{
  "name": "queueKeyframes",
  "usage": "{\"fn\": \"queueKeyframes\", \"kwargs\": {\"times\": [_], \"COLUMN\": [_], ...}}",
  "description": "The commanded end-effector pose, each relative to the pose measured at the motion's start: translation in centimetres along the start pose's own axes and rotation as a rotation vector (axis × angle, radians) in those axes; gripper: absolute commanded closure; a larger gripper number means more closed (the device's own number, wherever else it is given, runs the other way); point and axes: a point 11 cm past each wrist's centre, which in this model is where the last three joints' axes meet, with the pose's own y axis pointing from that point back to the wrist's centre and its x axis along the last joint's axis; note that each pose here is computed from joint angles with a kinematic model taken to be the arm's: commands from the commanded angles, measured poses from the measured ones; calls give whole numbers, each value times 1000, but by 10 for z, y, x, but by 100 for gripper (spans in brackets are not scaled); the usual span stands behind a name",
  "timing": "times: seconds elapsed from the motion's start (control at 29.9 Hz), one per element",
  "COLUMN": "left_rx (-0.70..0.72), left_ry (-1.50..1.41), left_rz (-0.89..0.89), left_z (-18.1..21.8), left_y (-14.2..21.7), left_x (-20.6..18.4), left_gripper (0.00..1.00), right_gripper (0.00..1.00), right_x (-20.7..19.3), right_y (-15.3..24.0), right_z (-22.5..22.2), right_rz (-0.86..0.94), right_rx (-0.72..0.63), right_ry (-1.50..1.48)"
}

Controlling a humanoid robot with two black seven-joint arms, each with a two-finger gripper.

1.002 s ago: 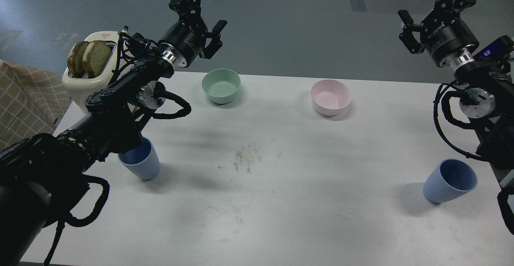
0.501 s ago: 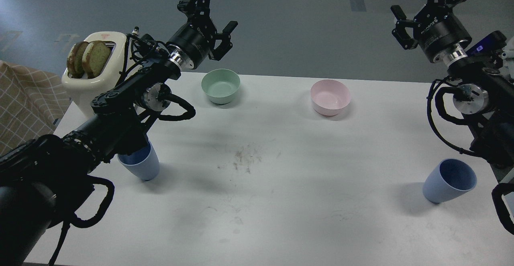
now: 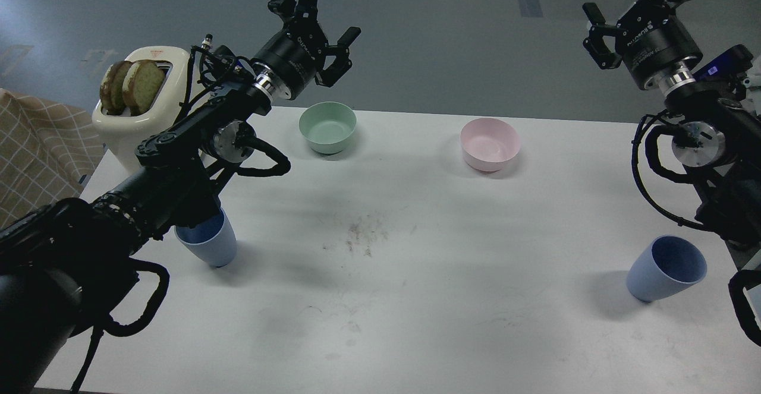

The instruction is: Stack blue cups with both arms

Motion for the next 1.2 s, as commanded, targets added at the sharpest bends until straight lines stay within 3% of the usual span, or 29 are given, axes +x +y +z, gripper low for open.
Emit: {"fn": "queueKeyframes", "kwargs": {"times": [0.0,1.17], "left_rx": [-5,-66], "left_ry": [4,43], "left_rz": [-3,-12], "left_z": [2,16], "left_y": [-1,-7], "left_x": [-1,-8], "left_gripper": [2,2], "right_gripper": [0,0], "right_x": [-2,-6], "right_y": [-2,-6], "right_z": [-2,-15], "right_rz": [-5,-29], "right_rx": [6,30], "right_ry": [-1,-1]}}
